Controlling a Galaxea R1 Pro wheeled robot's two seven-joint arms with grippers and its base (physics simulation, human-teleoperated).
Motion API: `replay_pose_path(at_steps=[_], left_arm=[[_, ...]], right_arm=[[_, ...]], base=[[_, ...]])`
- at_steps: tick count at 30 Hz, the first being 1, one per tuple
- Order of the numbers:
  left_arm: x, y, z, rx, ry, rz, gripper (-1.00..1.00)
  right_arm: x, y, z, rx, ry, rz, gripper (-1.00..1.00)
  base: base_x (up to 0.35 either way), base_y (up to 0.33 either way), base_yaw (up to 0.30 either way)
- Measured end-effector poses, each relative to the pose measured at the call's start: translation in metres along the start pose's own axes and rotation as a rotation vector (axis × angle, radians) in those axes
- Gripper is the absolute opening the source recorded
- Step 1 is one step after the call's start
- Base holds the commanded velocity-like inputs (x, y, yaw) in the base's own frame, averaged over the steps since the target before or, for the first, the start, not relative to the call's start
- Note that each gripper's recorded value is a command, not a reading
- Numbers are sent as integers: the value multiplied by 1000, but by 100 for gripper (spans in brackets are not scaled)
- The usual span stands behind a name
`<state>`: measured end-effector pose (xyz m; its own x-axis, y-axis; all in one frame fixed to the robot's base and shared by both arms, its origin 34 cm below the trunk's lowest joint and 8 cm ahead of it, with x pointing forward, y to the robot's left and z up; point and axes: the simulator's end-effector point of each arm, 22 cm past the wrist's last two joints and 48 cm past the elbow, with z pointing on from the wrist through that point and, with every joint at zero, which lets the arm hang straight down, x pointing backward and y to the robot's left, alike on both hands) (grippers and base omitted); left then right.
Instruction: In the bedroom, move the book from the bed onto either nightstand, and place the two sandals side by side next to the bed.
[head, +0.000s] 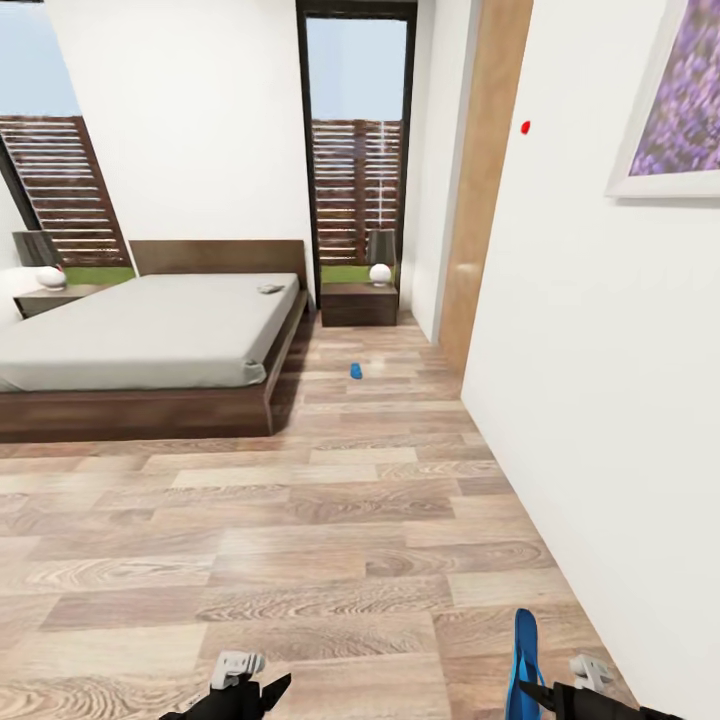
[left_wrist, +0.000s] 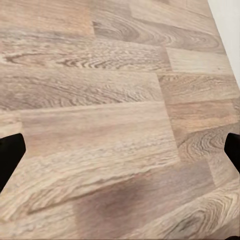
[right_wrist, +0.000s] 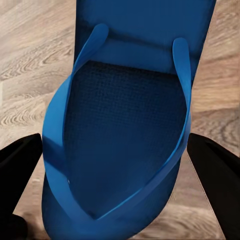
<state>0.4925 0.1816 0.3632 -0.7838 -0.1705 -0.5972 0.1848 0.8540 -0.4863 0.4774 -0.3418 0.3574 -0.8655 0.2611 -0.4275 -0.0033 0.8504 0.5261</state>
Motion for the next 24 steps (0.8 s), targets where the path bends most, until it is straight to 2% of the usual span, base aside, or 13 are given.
replay_pose_path(at_steps=[24], left_arm=[[0,0,0,0,1,0,100]], right_arm=[[0,0,0,0,0,0,-100]], base=[[323,-3,0]])
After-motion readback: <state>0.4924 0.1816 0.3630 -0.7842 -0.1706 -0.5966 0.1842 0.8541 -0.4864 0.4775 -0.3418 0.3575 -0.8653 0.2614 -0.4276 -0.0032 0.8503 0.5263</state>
